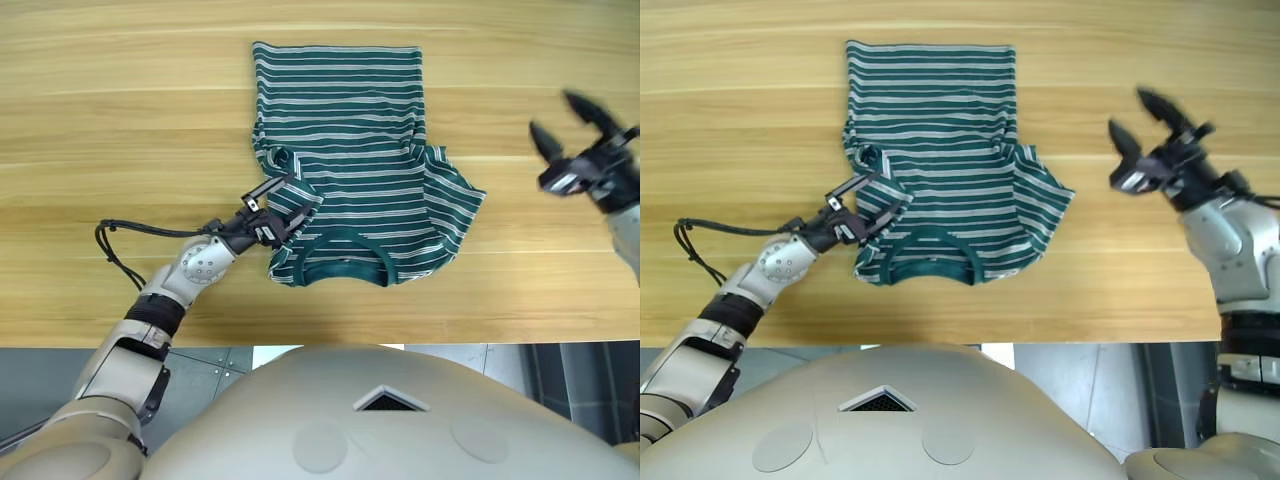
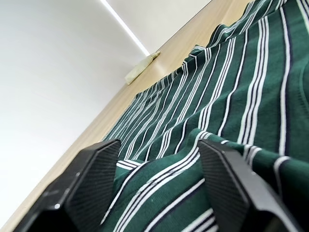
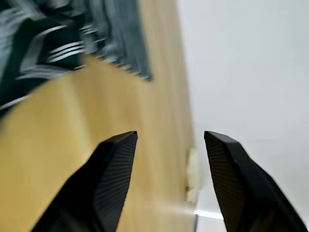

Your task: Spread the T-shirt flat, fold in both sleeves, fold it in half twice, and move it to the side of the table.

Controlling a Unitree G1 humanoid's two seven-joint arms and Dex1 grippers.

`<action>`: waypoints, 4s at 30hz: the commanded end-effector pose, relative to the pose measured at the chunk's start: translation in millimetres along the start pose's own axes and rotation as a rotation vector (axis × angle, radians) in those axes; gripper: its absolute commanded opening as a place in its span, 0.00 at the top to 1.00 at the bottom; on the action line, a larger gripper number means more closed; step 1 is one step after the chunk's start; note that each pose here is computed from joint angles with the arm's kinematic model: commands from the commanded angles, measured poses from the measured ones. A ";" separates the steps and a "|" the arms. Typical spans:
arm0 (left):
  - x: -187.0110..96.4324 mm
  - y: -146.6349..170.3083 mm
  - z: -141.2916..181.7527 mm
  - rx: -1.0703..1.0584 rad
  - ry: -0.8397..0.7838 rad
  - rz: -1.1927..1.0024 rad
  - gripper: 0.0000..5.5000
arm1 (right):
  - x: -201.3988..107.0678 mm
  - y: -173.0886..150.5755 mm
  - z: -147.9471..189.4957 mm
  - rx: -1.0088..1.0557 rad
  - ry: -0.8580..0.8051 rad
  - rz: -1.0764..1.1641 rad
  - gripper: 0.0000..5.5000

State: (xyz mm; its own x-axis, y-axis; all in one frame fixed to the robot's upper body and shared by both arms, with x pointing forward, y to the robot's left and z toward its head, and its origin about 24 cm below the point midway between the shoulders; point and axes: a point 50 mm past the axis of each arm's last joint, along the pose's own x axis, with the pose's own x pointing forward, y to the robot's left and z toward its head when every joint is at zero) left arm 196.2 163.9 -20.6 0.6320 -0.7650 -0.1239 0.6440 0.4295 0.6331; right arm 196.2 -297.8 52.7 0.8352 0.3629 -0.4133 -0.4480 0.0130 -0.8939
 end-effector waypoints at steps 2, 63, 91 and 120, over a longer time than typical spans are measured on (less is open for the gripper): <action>-18.9 3.2 6.9 0.026 -0.006 -0.019 0.47 | -18.8 36.7 10.4 -0.017 0.054 0.165 0.53; -27.2 17.7 41.0 -0.064 -0.196 0.116 0.46 | 57.5 22.4 90.5 0.206 -0.429 -0.132 0.99; -78.0 91.9 15.0 0.242 0.117 0.334 0.46 | 34.0 -30.8 93.8 0.290 -0.615 -0.264 0.59; -85.7 -21.2 34.2 0.124 0.177 -0.694 0.46 | -16.1 61.6 67.7 0.056 -0.349 0.411 0.59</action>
State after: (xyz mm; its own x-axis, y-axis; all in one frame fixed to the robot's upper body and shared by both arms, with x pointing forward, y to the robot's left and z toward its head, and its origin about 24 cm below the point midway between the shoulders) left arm 126.7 196.6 22.3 0.2652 -0.8107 -0.5219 0.8207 -0.0944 0.5636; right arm 147.0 -240.6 29.2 0.5180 0.6529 -0.5526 -0.6706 -0.0911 -0.7362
